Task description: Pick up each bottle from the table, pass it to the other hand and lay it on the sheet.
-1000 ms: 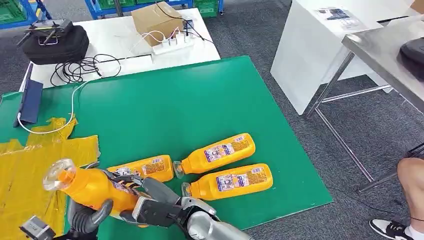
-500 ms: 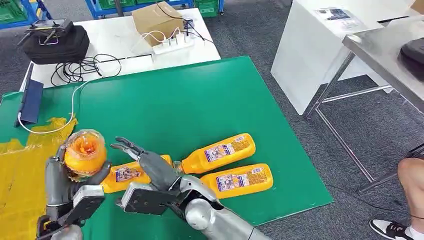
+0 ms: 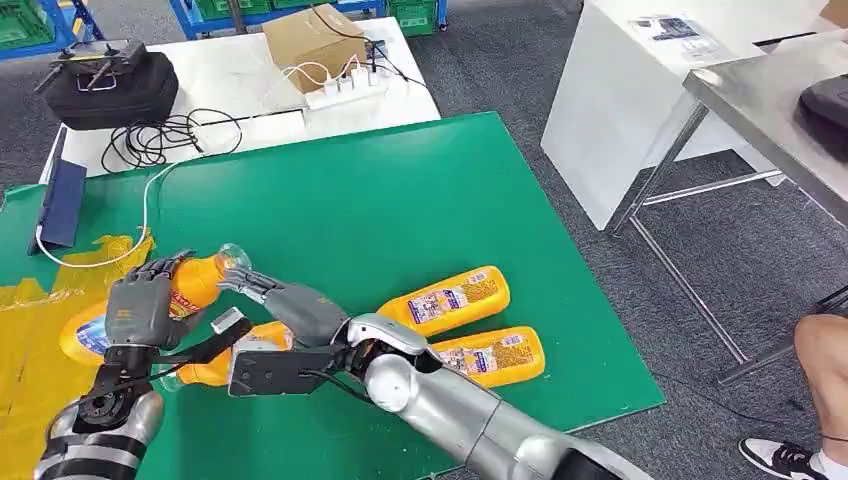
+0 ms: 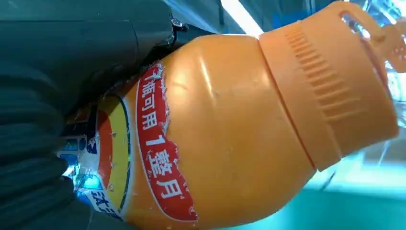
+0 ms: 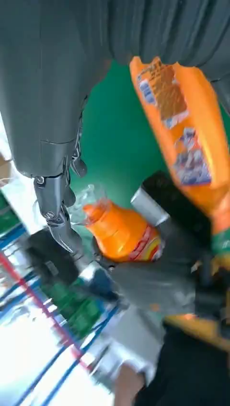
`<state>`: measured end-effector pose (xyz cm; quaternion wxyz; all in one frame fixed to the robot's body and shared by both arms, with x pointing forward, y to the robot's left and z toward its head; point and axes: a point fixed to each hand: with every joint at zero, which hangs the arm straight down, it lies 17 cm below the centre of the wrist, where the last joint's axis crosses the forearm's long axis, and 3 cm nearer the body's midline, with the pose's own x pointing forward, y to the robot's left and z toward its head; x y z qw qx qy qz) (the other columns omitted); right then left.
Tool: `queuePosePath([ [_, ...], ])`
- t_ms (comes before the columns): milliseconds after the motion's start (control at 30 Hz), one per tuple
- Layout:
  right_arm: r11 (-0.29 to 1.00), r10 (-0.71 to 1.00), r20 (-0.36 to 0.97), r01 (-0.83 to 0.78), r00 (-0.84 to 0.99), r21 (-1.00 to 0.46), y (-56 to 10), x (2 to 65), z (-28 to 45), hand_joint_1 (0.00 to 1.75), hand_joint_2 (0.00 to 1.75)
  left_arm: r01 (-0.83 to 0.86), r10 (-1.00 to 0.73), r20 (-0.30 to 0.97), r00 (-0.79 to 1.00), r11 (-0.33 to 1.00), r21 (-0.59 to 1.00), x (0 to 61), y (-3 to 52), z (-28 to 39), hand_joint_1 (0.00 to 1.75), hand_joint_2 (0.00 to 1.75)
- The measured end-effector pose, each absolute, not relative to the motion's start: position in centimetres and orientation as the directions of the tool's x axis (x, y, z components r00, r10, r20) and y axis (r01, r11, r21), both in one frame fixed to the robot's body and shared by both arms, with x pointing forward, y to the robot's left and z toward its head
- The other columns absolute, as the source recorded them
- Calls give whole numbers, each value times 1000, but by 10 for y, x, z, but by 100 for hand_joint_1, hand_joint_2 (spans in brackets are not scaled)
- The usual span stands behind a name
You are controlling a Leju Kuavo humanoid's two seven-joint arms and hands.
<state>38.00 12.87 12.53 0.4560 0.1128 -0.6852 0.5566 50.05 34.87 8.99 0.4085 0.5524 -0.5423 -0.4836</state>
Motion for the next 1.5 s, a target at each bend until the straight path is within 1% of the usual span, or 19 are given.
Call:
queuePosePath([
  [167, 219, 452, 694, -684, -561, -696, 127, 382, 91, 0, 175, 1, -992, -124, -3, -124, 992, 512, 392, 39, 175, 175],
  [300, 161, 498, 660, -688, -562, -708, 124, 383, 75, 0, 175, 76, -989, -143, 26, -141, 987, 519, 415, 30, 175, 175],
  [467, 68, 560, 606, -697, -565, -713, 118, 382, 53, 0, 175, 231, -987, -154, 48, -139, 963, 522, 431, 10, 175, 175],
  [500, 44, 577, 591, -702, -563, -711, 116, 380, 45, 0, 175, 264, -987, -153, 51, -134, 955, 524, 434, 8, 3, 175],
  [533, 22, 589, 580, -706, -563, -708, 115, 378, 40, 0, 175, 290, -987, -150, 51, -129, 948, 527, 435, 9, 0, 175],
  [567, -6, 606, 564, -713, -561, -701, 112, 376, 32, 0, 175, 333, -989, -143, 44, -120, 935, 527, 435, 5, 0, 0],
  [667, -83, 644, 522, -730, -559, -679, 104, 367, 11, 0, 175, 419, -995, -103, 18, -86, 904, 530, 431, 2, 0, 0],
  [733, -124, 664, 490, -729, -565, -673, 98, 365, 1, 0, 175, 445, -998, -61, -8, -58, 893, 532, 423, 2, 0, 0],
  [800, -157, 687, 453, -725, -568, -670, 91, 366, -8, 0, 175, 458, -999, -24, -33, -37, 888, 533, 416, 3, 0, 0],
  [967, -196, 706, 407, -712, -580, -674, 85, 368, -14, 0, 175, 468, -999, 1, -46, -20, 884, 536, 409, 4, 0, 0],
  [1033, -225, 719, 369, -700, -589, -678, 81, 369, -18, 0, 175, 472, -998, 26, -54, -3, 881, 537, 404, 5, 0, 0],
  [1100, -261, 741, 313, -684, -594, -682, 72, 371, -26, 0, 175, 472, -997, 47, -64, 12, 882, 540, 397, 8, 0, 0],
  [1267, -365, 792, 113, -614, -600, -700, 45, 381, -45, 0, 175, 460, -990, 113, -82, 63, 886, 550, 376, 19, 0, 0],
  [1400, -418, 822, -9, -592, -569, -689, 18, 390, -56, 0, 175, 454, -983, 156, -95, 97, 886, 556, 358, 25, 0, 0],
  [1500, -451, 828, -76, -577, -556, -681, 6, 395, -60, 0, 175, 443, -976, 190, -106, 124, 888, 561, 345, 31, 0, 0],
])
